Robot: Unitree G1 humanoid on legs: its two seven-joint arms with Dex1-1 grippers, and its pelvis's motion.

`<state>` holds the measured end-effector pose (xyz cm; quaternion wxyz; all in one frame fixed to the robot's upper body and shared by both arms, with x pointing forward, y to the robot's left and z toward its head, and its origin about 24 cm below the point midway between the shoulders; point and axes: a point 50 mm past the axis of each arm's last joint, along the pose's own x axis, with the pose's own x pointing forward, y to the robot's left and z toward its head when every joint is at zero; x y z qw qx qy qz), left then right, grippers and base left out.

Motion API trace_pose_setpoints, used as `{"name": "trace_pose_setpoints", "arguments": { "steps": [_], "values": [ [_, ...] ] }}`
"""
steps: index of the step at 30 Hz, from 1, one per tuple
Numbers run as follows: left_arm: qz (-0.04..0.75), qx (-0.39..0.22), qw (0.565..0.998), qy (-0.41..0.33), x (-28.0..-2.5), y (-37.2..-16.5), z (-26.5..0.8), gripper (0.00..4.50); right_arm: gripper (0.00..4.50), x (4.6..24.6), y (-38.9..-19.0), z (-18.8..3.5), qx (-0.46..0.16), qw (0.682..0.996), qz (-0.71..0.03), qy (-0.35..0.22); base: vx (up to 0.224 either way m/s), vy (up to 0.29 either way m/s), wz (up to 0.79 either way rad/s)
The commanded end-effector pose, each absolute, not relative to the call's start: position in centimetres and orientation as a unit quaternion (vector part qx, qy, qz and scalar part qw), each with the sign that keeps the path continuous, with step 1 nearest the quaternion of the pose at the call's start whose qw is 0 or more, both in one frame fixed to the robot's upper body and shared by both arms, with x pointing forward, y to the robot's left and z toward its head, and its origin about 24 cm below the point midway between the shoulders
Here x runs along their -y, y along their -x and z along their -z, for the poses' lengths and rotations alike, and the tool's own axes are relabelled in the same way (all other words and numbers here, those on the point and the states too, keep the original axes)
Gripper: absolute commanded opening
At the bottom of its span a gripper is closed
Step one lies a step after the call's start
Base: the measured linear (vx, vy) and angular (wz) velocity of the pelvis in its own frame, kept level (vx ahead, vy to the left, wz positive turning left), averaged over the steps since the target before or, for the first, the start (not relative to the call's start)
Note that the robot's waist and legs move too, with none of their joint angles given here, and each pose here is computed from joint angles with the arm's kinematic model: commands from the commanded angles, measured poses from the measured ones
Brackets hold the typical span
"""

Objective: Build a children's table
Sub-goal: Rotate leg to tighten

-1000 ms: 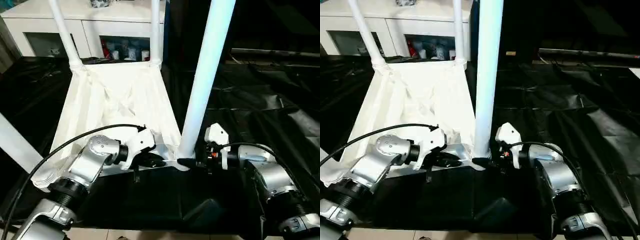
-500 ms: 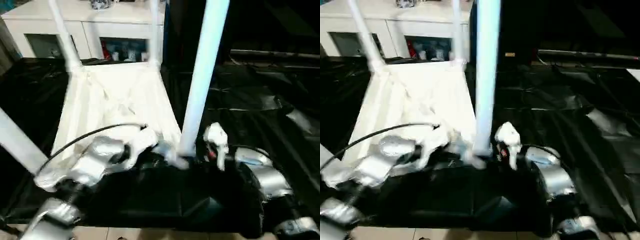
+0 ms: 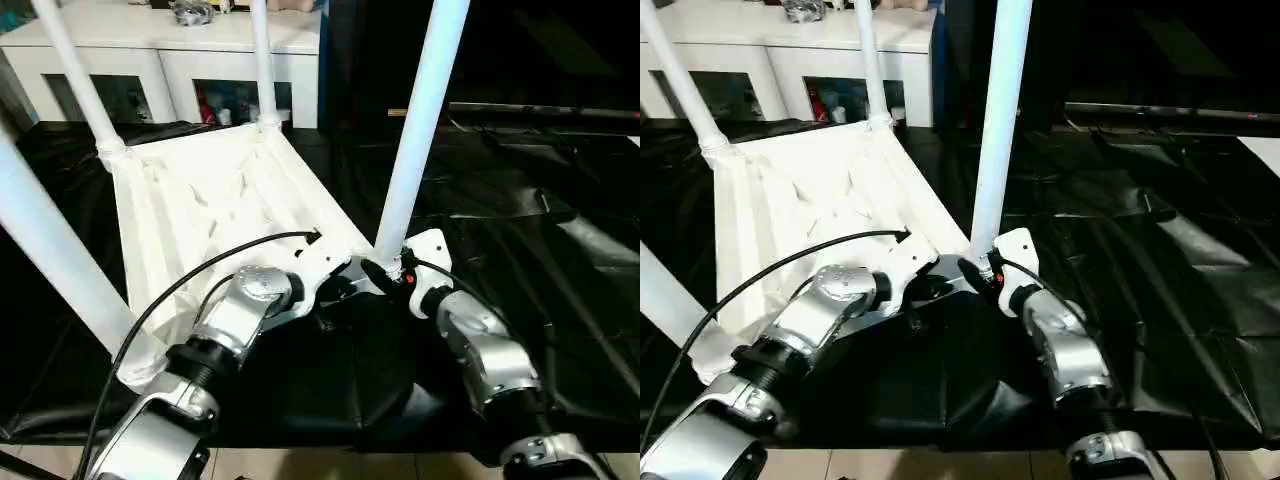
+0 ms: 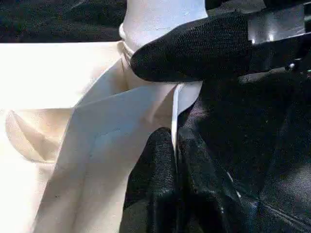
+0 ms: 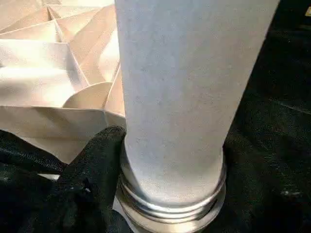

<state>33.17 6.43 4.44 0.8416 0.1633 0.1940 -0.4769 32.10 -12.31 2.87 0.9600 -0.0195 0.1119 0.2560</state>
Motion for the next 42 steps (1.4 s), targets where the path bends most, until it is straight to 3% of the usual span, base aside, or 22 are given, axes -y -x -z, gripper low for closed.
{"name": "trace_pose_setpoints", "arguments": {
  "steps": [1,6,10,12,18,28,29,39,42],
  "values": [
    [0.449,-0.173,0.864,-0.148,-6.6,-33.7,-4.9,0.00,3.26,10.3,-31.2,-2.7,-0.110,0.943,-0.315,0.002,0.000,0.000,0.00],
    [0.486,-0.179,0.841,-0.158,-7.6,-33.0,-4.5,0.00,3.79,11.1,-31.0,-3.4,-0.102,0.918,-0.382,0.026,0.000,0.000,0.00],
    [0.519,-0.181,0.820,-0.161,-8.0,-32.4,-4.4,0.00,3.90,11.7,-30.7,-3.7,-0.104,0.899,-0.424,0.034,0.000,0.000,0.00],
    [0.576,-0.180,0.782,-0.154,-8.6,-31.2,-4.4,0.00,3.90,12.8,-30.1,-4.2,-0.105,0.869,-0.480,0.052,0.000,0.000,0.00],
    [0.643,-0.219,0.721,-0.139,-10.2,-29.3,-4.3,0.00,3.90,14.0,-29.3,-4.7,-0.118,0.825,-0.549,0.068,0.000,0.000,0.00],
    [0.656,-0.229,0.706,-0.136,-11.2,-28.7,-4.4,0.00,3.90,14.7,-28.7,-4.6,-0.139,0.792,-0.588,0.090,0.000,0.000,0.00],
    [0.655,-0.229,0.707,-0.137,-11.2,-28.7,-4.4,0.00,3.63,14.7,-28.7,-4.6,-0.139,0.791,-0.589,0.091,0.000,0.000,0.00],
    [0.645,-0.226,0.716,-0.141,-11.2,-29.0,-4.6,0.00,2.77,14.4,-28.8,-4.4,-0.136,0.796,-0.585,0.078,0.000,0.000,0.00],
    [0.634,-0.223,0.727,-0.141,-11.0,-29.3,-4.5,0.00,2.71,14.2,-28.8,-4.1,-0.136,0.802,-0.577,0.064,0.000,0.000,0.00]
  ]
}}
